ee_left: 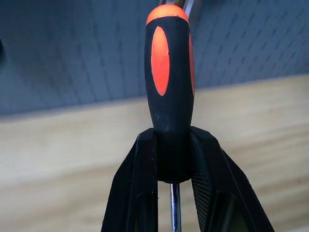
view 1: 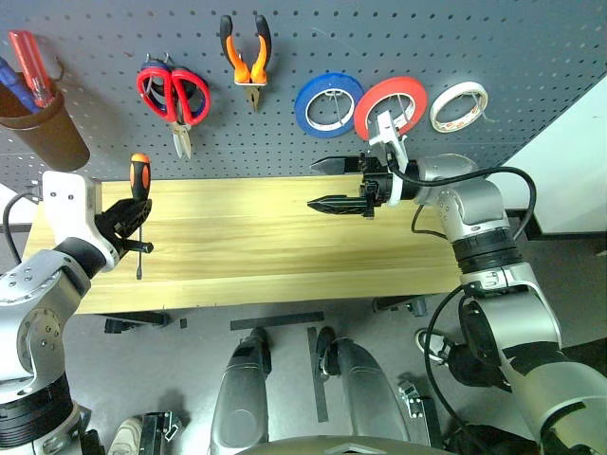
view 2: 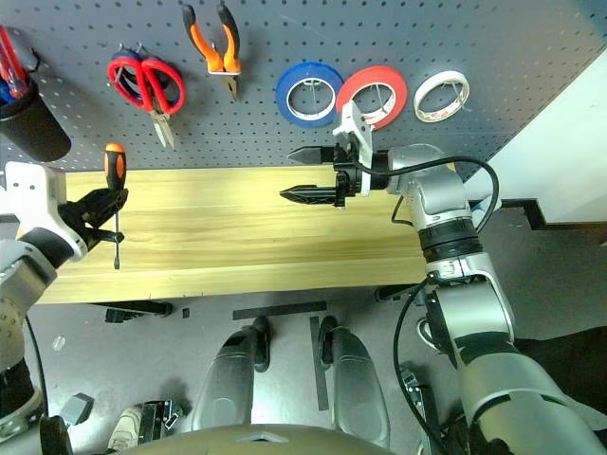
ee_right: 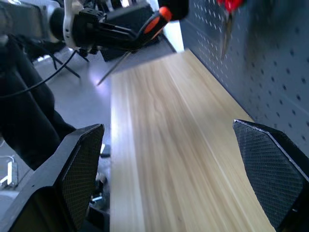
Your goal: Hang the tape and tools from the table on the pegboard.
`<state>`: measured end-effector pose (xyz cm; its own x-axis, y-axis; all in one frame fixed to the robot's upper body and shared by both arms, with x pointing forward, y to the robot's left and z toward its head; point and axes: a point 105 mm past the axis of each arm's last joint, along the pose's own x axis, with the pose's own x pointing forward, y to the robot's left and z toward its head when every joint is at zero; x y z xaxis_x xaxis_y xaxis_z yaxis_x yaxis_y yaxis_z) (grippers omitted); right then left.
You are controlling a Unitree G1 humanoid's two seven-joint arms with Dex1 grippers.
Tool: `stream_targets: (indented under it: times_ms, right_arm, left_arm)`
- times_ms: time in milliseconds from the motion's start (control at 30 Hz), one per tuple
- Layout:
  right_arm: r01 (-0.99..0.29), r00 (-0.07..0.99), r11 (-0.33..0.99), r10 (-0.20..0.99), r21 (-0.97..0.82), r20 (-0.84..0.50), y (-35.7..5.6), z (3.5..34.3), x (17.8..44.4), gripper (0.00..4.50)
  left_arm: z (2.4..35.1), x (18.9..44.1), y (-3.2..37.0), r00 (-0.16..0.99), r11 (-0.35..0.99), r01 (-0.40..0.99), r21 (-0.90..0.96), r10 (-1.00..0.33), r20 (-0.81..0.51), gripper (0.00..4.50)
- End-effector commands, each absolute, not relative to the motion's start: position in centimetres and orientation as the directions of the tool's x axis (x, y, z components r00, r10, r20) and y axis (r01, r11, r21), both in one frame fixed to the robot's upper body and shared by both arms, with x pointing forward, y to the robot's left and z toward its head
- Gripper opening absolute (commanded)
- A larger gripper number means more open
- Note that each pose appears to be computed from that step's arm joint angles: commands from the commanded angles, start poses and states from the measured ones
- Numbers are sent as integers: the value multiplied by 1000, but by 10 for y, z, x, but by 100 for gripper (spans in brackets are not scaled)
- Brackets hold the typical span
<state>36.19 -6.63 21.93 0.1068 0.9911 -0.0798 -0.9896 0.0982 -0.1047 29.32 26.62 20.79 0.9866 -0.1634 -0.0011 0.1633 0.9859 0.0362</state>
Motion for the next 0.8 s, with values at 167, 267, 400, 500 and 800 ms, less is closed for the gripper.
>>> stream_targets:
  times_ms: [167, 267, 400, 500, 800]
  right_arm:
    - [-982, 70, 66, 997, -176, -16, -63, 247, 357, 450]
    - [-980, 67, 63, 998, -187, -11, -62, 252, 358, 450]
    - [-979, 67, 67, 998, -193, 6, -61, 258, 359, 450]
    - [-979, 62, 67, 998, -192, 32, -59, 263, 358, 450]
    - [-980, 60, 74, 995, -183, 83, -51, 271, 354, 450]
  left_arm:
    - [260, 272, 243, 910, 952, 297, 78, -307, 280, 56]
    - [276, 274, 246, 897, 957, 260, 130, -289, 336, 56]
    - [304, 282, 262, 878, 968, 171, 183, -234, 418, 56]
    - [326, 290, 280, 850, 976, 82, 203, -175, 497, 56]
    - [379, 318, 296, 719, 972, -22, 233, -146, 679, 56]
